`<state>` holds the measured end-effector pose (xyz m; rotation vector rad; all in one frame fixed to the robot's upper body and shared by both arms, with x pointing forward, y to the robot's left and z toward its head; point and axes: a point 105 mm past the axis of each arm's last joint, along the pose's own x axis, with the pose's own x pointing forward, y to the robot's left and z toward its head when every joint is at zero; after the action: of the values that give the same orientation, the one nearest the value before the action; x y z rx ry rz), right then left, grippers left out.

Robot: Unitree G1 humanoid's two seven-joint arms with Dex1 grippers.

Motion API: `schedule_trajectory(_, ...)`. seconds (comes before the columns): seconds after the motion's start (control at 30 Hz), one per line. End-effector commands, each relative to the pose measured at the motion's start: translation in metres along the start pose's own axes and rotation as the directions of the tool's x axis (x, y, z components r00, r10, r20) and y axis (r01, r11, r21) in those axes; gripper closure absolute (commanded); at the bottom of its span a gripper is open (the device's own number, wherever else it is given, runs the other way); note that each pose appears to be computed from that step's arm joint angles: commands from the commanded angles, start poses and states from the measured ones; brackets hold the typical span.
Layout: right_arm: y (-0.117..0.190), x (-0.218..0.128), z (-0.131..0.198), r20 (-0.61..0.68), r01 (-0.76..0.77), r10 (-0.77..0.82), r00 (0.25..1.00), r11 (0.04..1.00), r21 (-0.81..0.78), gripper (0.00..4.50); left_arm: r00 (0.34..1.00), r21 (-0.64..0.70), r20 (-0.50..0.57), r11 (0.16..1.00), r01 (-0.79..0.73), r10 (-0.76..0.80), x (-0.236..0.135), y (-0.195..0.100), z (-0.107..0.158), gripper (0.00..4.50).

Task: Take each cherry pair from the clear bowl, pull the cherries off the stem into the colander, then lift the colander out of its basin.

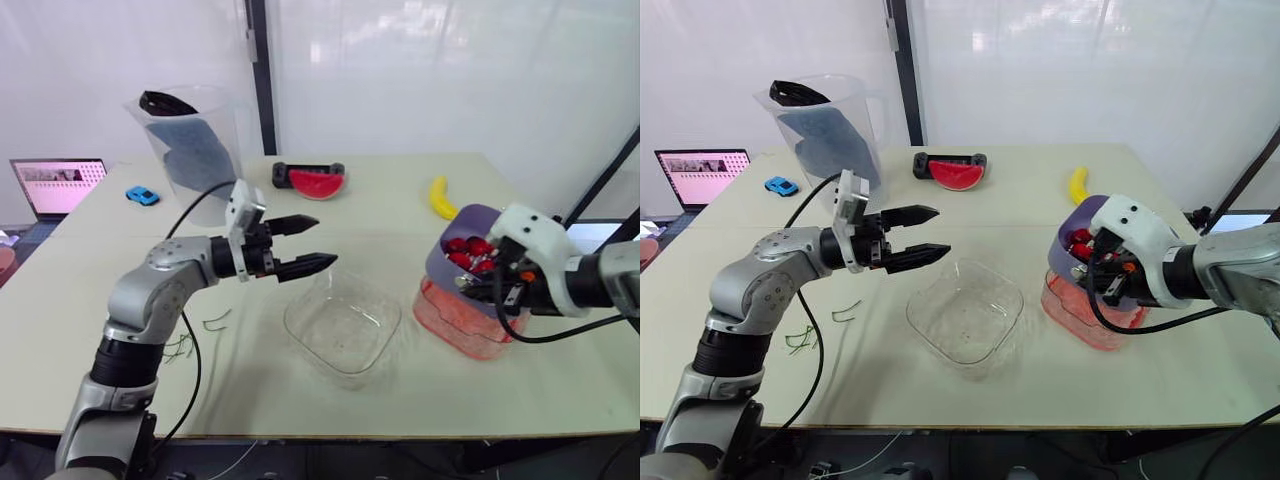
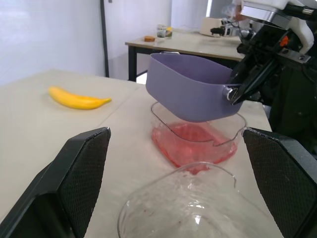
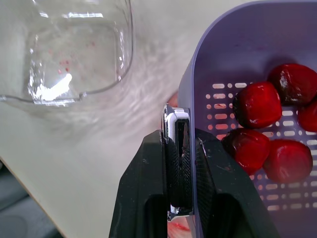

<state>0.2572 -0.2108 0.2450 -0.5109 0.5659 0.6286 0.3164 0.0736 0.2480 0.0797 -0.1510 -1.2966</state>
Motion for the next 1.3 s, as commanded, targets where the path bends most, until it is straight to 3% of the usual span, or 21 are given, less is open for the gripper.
schedule_trajectory(0.03,-0.007,-0.017,0.012,0.056,0.053,-0.051,0.997,0.998,-0.022,4.29,1.000,0.049,0.024,0.999,0.012,-0.013,0.002,-0.002,0.011,0.00)
schedule_trajectory(0.53,-0.003,-0.020,0.019,0.145,0.001,-0.005,0.989,0.999,0.032,4.29,0.999,0.057,0.005,0.998,0.033,-0.034,0.002,-0.001,0.007,0.00)
schedule_trajectory(0.77,-0.003,-0.010,-0.001,0.073,0.005,-0.010,0.997,0.998,0.063,4.29,0.999,0.053,0.007,0.998,0.036,-0.037,0.004,-0.005,0.008,0.00)
schedule_trajectory(0.9,-0.003,-0.009,0.012,0.110,0.005,-0.006,0.994,1.000,0.007,4.29,0.999,0.046,-0.001,0.998,0.040,-0.040,0.004,-0.008,0.008,0.00)
schedule_trajectory(1.3,-0.008,-0.002,0.002,0.053,0.036,-0.036,0.998,0.999,-0.010,4.29,1.000,0.056,-0.029,0.998,0.006,-0.004,-0.006,-0.004,0.008,0.00)
